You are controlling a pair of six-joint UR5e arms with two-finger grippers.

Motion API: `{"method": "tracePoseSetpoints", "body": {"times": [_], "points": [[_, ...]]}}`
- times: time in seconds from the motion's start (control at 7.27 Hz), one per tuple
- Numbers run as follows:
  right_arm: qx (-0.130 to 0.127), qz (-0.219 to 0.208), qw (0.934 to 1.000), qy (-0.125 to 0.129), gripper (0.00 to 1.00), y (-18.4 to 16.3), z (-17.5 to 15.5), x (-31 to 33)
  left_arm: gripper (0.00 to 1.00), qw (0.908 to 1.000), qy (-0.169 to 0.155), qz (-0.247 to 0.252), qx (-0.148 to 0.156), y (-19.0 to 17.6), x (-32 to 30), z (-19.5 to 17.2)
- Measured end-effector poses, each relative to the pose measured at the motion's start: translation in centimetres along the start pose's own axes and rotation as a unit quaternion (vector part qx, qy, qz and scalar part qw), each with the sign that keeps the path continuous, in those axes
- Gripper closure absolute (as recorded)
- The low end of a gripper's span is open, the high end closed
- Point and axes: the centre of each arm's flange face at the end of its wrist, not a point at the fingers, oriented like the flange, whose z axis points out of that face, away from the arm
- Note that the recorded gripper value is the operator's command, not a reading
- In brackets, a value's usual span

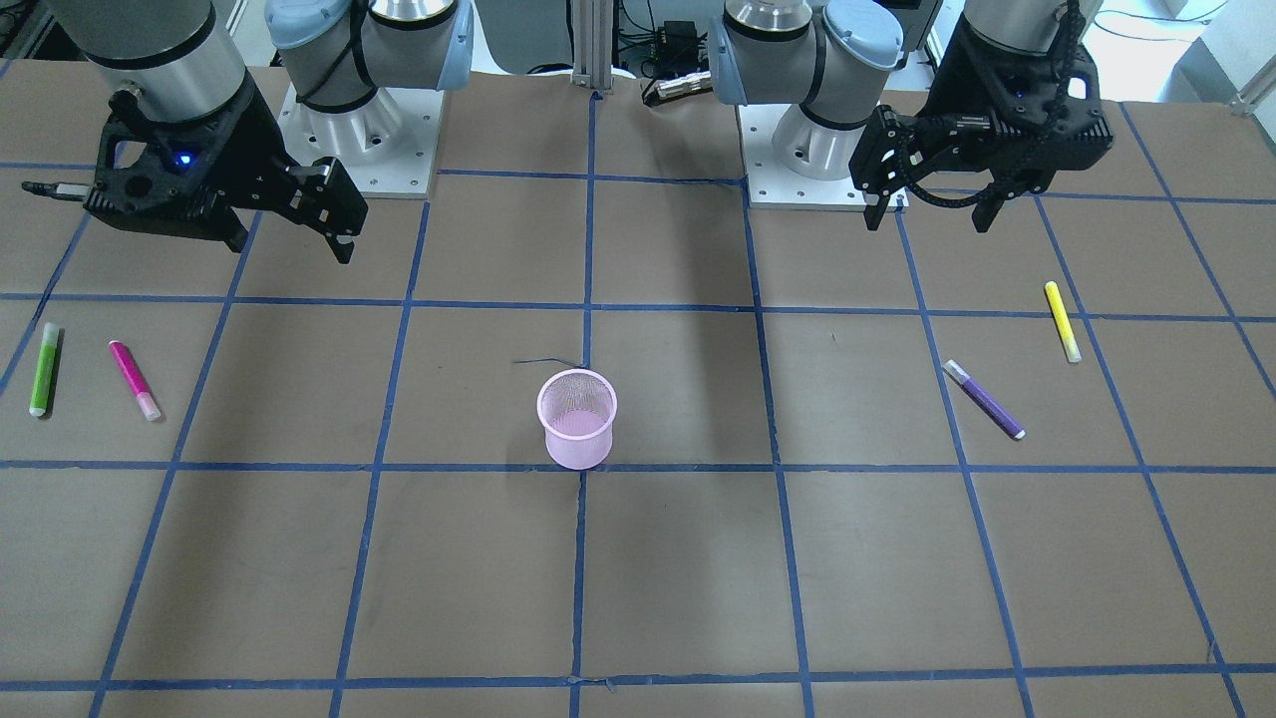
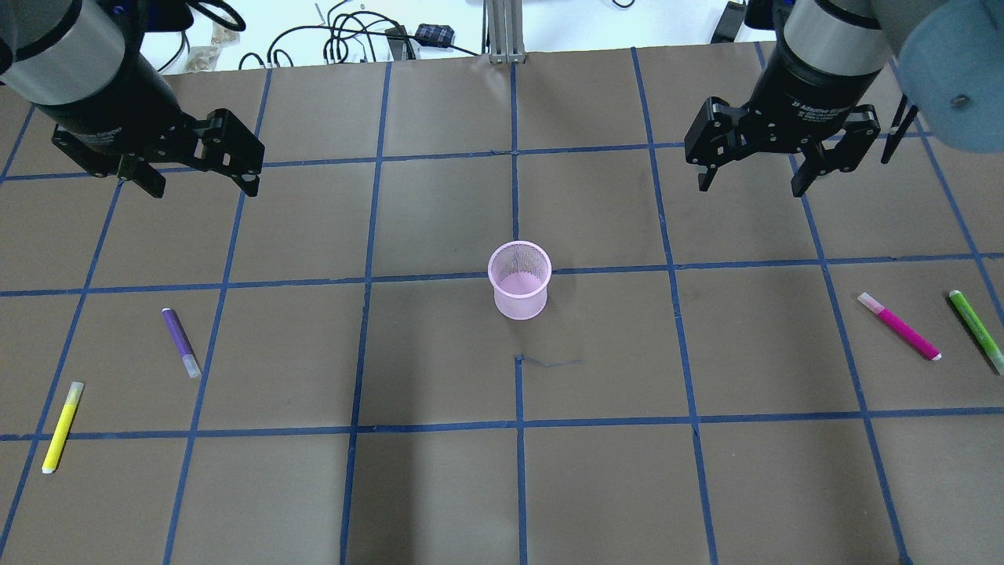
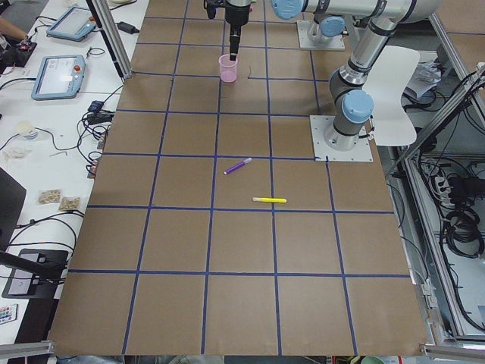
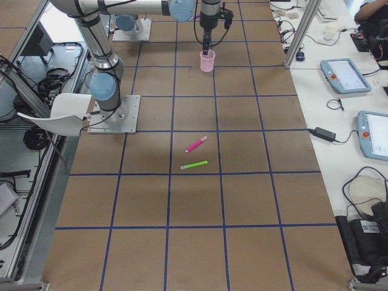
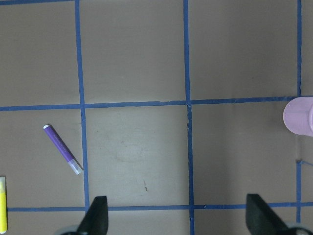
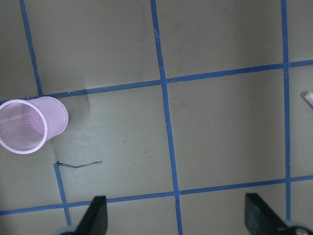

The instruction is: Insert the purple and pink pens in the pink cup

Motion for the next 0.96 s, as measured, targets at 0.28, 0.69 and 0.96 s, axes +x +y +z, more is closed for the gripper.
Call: {"method": "tracePoseSetpoints", "body": {"times": [0.28, 0.69, 0.96], "points": [[0.000, 0.000, 1.0000, -0.001, 0.00, 0.01, 0.05, -0.01, 0.00, 1.0000, 0.000, 0.000, 0.002, -0.04, -0.03, -0.07], [-0.007, -0.004, 1.0000, 0.001, 0.00, -0.16, 0.77, 0.12, 0.00, 1.0000, 0.000, -0.001, 0.001, -0.09, -0.06, 0.00], [-0.008, -0.002, 1.0000, 0.000, 0.00, -0.07, 0.91, 0.17, 0.00, 1.0000, 0.001, -0.001, -0.003, -0.62, -0.11, 0.71]]}}
